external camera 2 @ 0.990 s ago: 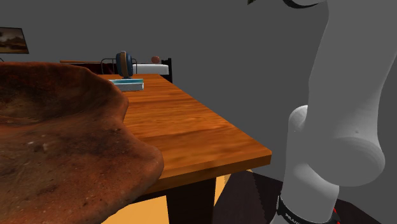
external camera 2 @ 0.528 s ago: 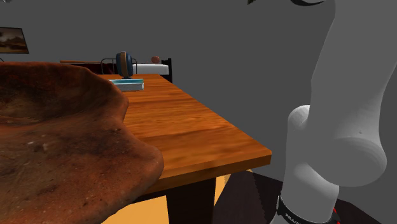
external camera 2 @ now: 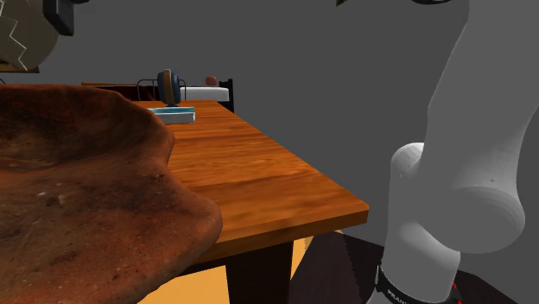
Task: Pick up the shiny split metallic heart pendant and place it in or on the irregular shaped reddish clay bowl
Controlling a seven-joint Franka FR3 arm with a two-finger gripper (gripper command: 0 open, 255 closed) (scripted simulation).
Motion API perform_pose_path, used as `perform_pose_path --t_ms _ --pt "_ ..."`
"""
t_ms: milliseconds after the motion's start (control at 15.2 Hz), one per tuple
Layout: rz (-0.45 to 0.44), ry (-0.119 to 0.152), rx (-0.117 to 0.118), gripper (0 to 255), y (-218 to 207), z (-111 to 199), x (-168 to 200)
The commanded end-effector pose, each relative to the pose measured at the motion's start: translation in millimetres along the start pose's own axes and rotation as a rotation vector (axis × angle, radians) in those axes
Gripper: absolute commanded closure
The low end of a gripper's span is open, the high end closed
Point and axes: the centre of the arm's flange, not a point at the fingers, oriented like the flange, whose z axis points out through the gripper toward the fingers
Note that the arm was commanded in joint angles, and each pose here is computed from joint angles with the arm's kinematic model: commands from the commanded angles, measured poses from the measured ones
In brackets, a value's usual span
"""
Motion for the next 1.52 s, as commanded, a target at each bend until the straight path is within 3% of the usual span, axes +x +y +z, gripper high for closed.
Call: perform_pose_path --t_ms 0,528,594,924,1188,1452 --pt "0.000 0.000 0.000 255 0.0 9.8 4.1" --pt "0.000 0.000 0.000 255 0.3 14.6 6.2" --pt "0.000 0.000 0.000 0 0.3 14.6 6.2" --pt "0.000 0.000 0.000 0 0.3 14.6 6.2" --pt "0.000 0.000 0.000 0 0.3 -35.3 6.2" --pt "0.000 0.000 0.000 0 0.3 -35.3 6.2"
